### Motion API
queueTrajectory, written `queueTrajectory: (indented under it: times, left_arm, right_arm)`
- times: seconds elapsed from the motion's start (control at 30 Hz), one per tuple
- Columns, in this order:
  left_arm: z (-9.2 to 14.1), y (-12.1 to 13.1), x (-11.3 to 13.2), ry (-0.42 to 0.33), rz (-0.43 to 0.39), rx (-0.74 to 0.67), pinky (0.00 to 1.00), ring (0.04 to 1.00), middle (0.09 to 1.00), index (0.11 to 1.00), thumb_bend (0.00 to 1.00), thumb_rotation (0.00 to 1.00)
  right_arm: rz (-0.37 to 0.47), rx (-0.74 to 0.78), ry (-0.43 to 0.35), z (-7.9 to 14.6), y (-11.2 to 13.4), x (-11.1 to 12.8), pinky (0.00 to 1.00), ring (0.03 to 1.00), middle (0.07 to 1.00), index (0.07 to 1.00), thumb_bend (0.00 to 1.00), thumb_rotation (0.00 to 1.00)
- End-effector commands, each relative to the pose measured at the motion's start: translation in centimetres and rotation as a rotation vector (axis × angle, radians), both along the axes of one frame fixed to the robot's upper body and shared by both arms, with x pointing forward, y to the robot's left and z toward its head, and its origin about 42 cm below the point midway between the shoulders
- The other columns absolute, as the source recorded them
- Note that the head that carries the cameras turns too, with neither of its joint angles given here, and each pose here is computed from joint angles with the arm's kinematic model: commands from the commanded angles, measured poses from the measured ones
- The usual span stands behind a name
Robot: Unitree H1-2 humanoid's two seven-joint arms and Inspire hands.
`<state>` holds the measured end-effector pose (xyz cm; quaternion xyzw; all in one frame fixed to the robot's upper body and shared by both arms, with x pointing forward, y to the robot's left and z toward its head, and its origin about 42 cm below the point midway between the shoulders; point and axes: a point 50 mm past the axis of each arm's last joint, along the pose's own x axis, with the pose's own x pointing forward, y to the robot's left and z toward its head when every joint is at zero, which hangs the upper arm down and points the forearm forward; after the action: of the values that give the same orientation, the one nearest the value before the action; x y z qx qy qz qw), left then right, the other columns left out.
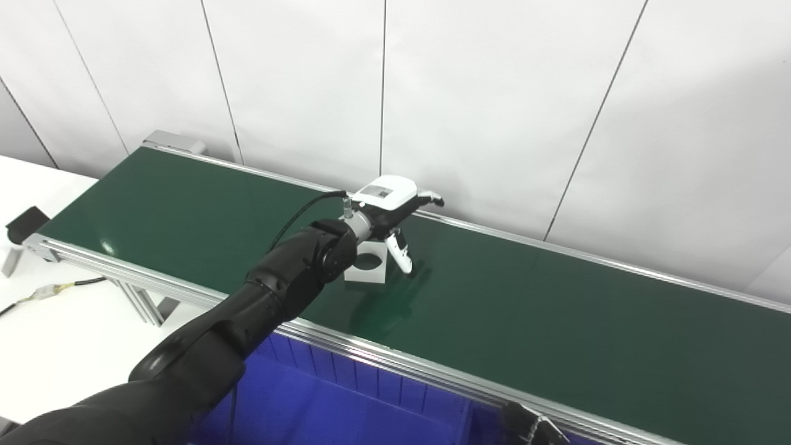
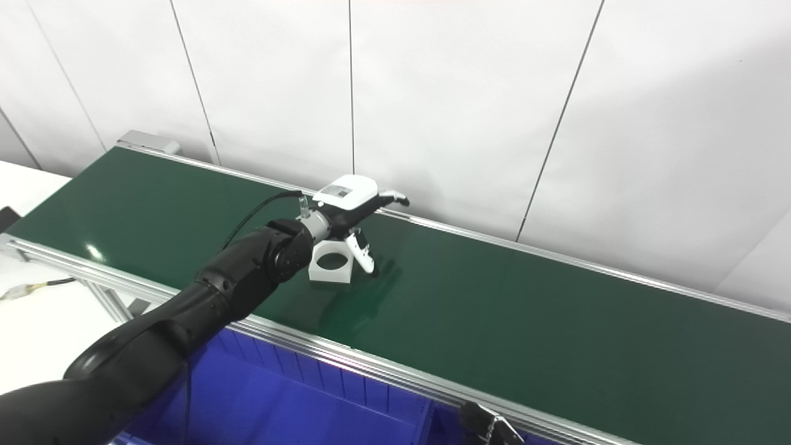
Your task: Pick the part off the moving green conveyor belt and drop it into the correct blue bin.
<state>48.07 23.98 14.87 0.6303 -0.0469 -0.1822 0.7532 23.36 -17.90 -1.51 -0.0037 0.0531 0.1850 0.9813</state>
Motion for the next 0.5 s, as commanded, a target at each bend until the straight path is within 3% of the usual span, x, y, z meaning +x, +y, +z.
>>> queueTrajectory:
  times: [0.0, 0.47]
  left_arm:
    - [2.9, -0.1, 1.6, -0.056, 0.003, 0.022, 0.71, 0.866, 0.914, 0.875, 0.99, 0.22]
    - [0.1, -0.6, 0.8, 0.025, -0.021, 0.138, 0.84, 0.919, 0.935, 0.894, 1.0, 0.31]
  right_arm:
    - [0.0, 0.03, -0.089, 1.4, 0.5, 0.8, 0.72, 0.785, 0.792, 0.782, 0.84, 0.08]
    - [-0.002, 0.017, -0.098, 1.5, 0.9, 0.7, 0.72, 0.786, 0.795, 0.791, 0.84, 0.1]
